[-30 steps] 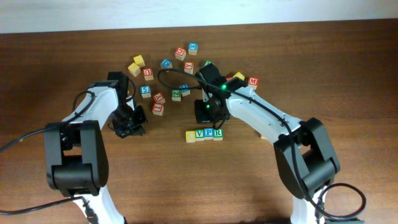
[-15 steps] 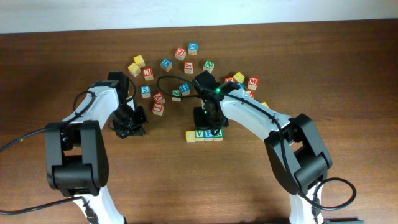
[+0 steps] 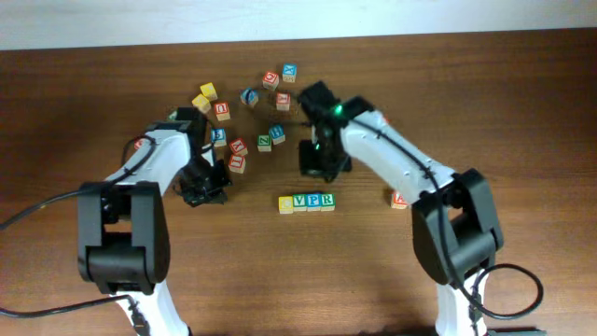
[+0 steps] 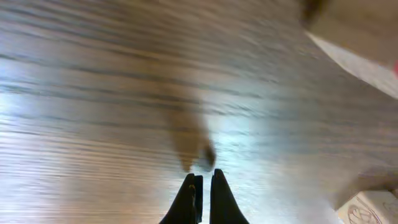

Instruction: Spell out CVPR

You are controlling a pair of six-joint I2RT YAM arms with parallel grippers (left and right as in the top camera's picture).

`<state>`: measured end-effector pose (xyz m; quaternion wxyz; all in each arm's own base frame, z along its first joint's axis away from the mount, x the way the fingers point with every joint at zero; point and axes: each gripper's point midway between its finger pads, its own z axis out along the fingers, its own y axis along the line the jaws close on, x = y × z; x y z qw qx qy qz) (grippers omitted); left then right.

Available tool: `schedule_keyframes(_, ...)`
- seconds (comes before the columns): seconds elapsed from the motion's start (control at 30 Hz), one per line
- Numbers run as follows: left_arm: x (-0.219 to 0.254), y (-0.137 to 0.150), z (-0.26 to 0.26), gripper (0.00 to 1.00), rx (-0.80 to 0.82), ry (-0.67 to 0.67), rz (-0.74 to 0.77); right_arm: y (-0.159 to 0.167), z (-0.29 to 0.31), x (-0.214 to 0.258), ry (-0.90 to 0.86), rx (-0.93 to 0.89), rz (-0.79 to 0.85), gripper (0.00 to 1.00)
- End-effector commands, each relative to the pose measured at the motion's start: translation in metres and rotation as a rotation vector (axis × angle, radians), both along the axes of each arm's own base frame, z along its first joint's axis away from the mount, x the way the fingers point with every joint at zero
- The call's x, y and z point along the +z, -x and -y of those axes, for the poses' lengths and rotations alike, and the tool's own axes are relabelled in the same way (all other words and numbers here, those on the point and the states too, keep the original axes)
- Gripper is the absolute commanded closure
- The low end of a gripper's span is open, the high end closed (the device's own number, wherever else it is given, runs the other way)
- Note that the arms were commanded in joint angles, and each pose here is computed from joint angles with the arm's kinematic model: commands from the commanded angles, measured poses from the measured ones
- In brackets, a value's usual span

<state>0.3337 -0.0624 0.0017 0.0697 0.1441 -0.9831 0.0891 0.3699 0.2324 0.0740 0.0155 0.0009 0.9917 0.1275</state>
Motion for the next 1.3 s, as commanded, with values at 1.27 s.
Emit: schedule_keyframes(1.27, -0.002, 0.059, 0.131, 1.0, -0.29, -0.018, 0.132, 0.012, 0.144, 0.003, 0.215, -0.073, -0.187, 0.96)
